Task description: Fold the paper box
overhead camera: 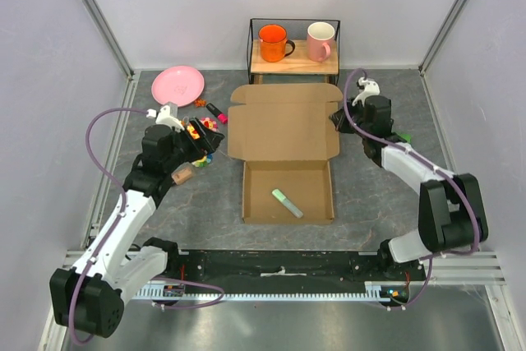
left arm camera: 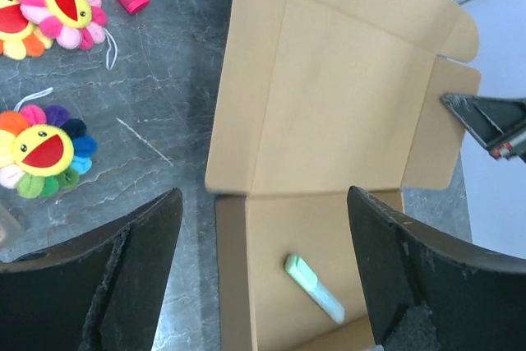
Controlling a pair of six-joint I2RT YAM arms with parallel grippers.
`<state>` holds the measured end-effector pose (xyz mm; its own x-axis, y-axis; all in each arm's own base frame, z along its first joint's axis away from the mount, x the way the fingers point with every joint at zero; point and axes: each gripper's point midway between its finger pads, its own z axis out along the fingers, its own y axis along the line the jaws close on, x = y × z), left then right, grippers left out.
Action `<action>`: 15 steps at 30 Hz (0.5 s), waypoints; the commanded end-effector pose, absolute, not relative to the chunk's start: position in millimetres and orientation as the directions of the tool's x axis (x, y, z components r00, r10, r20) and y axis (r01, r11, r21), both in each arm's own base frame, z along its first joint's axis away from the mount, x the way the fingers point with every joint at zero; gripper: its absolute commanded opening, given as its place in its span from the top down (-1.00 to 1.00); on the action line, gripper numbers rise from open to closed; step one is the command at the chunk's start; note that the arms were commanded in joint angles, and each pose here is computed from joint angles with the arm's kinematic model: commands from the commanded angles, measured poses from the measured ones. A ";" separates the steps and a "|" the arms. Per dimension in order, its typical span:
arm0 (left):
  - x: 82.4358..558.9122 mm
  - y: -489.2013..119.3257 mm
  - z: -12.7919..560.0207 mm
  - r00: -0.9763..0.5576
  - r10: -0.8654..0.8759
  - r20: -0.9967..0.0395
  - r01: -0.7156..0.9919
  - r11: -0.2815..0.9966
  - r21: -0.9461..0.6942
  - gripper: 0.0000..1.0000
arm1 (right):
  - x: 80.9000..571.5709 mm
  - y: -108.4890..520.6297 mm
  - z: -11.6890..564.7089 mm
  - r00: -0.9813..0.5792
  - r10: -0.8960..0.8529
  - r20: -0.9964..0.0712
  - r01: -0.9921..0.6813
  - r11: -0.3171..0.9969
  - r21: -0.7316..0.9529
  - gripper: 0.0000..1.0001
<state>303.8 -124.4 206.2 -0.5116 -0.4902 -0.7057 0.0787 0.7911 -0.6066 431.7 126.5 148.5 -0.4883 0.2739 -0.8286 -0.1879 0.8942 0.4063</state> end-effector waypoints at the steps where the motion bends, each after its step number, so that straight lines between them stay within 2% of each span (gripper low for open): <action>1: 316.7 -126.2 213.9 -0.476 -0.504 -0.721 0.110 0.779 -0.617 -0.76 | 410.7 140.1 190.8 -0.361 0.235 -0.902 -0.308 0.883 0.353 1.00; 6: 323.9 -123.4 200.1 -0.480 -0.465 -0.744 0.109 0.810 -0.576 -0.82 | 384.9 139.3 187.6 -0.357 0.243 -0.902 -0.299 0.885 0.356 1.00; 15: 333.7 -135.4 179.2 -0.525 -0.345 -0.778 0.210 0.834 -0.511 -0.89 | 359.8 139.1 188.4 -0.356 0.249 -0.900 -0.282 0.890 0.358 1.00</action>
<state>321.2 -127.4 168.2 -0.5572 -0.4169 -0.7182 0.0939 0.8277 -0.5533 365.9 137.0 180.7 -0.3836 0.2471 -0.8898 -0.2752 0.8891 0.3656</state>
